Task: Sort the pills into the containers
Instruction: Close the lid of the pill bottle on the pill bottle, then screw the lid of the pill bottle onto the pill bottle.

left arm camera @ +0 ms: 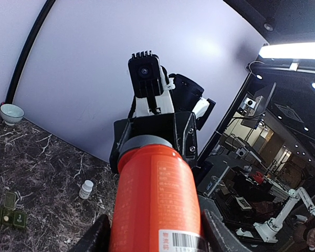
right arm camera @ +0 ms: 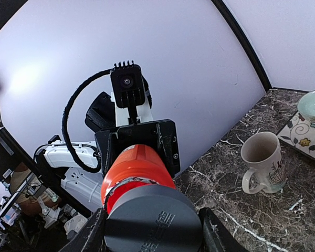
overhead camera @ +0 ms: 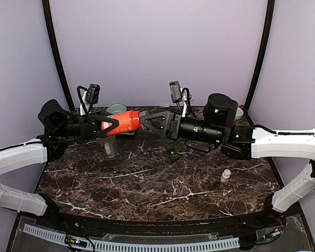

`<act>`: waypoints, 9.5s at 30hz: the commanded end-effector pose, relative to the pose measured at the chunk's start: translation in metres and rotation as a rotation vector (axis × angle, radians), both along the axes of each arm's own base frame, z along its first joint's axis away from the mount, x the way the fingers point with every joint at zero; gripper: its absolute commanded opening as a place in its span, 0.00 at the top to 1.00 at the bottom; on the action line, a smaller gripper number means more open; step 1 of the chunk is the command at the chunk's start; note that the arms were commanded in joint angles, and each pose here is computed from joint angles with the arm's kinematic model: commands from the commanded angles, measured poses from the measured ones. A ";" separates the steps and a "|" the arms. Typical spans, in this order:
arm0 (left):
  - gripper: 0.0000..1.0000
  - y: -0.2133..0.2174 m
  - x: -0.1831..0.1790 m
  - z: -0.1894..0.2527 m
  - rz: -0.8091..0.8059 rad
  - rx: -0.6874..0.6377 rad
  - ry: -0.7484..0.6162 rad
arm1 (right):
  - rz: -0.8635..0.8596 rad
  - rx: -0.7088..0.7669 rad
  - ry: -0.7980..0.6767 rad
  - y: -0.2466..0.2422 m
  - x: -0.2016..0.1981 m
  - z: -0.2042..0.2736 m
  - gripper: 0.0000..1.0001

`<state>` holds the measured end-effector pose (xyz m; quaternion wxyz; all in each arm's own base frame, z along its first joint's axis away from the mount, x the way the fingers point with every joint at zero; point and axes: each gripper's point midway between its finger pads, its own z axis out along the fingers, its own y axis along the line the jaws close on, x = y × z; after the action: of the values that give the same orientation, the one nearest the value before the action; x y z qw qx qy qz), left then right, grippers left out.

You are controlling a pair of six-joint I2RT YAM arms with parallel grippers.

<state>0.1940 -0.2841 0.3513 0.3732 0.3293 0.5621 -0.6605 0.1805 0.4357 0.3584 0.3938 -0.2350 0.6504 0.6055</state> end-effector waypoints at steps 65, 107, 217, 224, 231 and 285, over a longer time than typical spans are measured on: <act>1.00 -0.023 -0.024 0.041 -0.001 -0.058 -0.249 | 0.035 0.045 0.097 0.047 -0.001 -0.005 1.00; 1.00 -0.033 0.005 0.006 0.465 0.205 -0.709 | 0.084 -0.023 0.470 0.066 0.006 -0.047 1.00; 1.00 -0.019 -0.005 0.039 0.228 0.112 -0.430 | -0.224 -0.234 -0.336 -0.066 -0.012 0.031 0.30; 1.00 -0.016 -0.002 0.039 0.015 0.067 -0.274 | -0.126 -0.236 -0.385 -0.077 -0.035 0.036 0.29; 1.00 -0.022 -0.009 0.037 -0.155 0.051 -0.187 | -0.040 -0.260 -0.401 -0.073 -0.047 0.035 0.27; 1.00 -0.037 -0.026 0.021 -0.387 0.097 -0.068 | 0.093 -0.368 -0.447 -0.019 -0.042 0.026 0.61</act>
<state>0.1757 -0.3213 0.3569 0.2242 0.4426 0.5341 -0.6846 0.1418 0.4128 0.3634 0.4348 -0.4650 0.6556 0.4060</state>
